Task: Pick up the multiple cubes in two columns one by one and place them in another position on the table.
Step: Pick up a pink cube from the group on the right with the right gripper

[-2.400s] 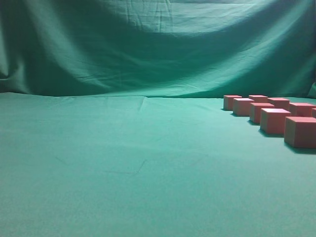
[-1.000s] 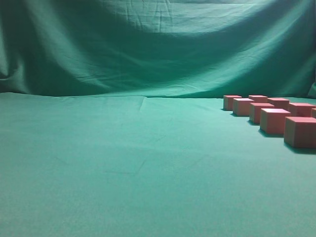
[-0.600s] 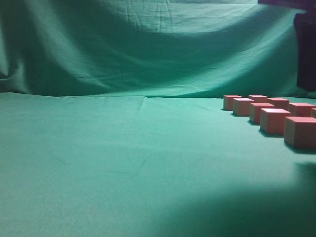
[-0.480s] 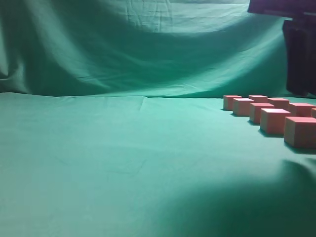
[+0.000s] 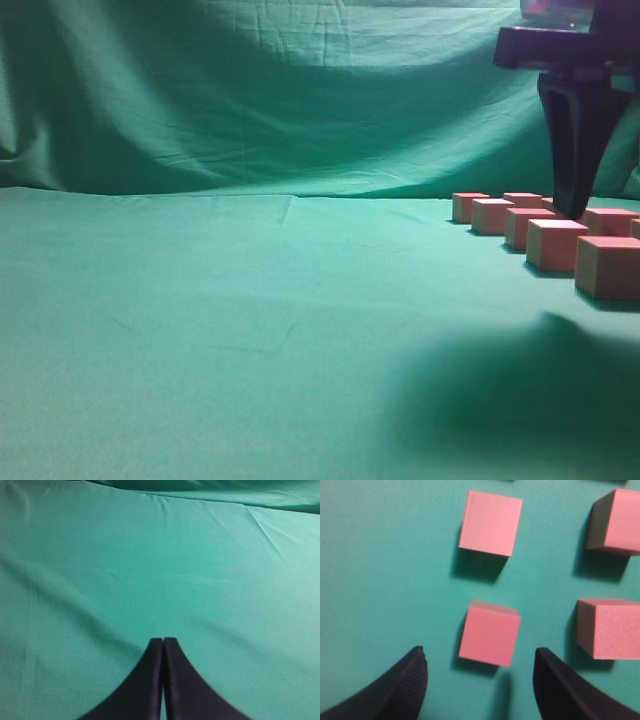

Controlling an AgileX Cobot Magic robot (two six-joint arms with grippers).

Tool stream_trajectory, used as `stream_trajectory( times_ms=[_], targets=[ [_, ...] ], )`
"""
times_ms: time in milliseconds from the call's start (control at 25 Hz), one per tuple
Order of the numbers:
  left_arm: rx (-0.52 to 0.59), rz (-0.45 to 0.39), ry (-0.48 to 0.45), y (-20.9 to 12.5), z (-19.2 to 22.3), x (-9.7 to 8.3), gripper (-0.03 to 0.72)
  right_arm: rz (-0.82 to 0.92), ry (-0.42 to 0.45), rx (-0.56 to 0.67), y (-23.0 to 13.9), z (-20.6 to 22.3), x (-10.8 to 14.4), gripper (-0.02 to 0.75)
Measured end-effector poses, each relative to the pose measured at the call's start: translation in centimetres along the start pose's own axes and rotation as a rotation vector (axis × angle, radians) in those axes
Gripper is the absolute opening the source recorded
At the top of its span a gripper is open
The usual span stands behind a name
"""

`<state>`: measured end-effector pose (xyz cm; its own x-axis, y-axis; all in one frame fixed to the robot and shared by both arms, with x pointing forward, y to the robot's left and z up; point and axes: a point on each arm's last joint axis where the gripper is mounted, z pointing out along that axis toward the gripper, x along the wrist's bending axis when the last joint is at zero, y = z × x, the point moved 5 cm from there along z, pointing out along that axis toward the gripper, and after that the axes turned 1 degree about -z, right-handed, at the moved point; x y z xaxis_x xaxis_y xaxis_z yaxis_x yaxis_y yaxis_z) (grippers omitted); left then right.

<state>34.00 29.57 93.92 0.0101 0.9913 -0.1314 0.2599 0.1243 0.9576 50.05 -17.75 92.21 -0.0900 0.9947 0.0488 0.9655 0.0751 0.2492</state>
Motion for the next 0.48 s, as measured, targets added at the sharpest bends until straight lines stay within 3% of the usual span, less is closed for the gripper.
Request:
stream_trajectory(
  times_ms=[440, 480],
  targets=[
    [0.0, 0.0, 0.0, 0.0, 0.0, 0.0, 0.0, 0.006, -0.017, 0.021, 0.5, 3.3, 0.2, 0.424],
    [0.0, 0.0, 0.0, 0.0, 0.0, 0.0, 0.0, 0.004, -0.021, 0.026, 0.4, 3.4, 0.2, 0.363]
  ],
)
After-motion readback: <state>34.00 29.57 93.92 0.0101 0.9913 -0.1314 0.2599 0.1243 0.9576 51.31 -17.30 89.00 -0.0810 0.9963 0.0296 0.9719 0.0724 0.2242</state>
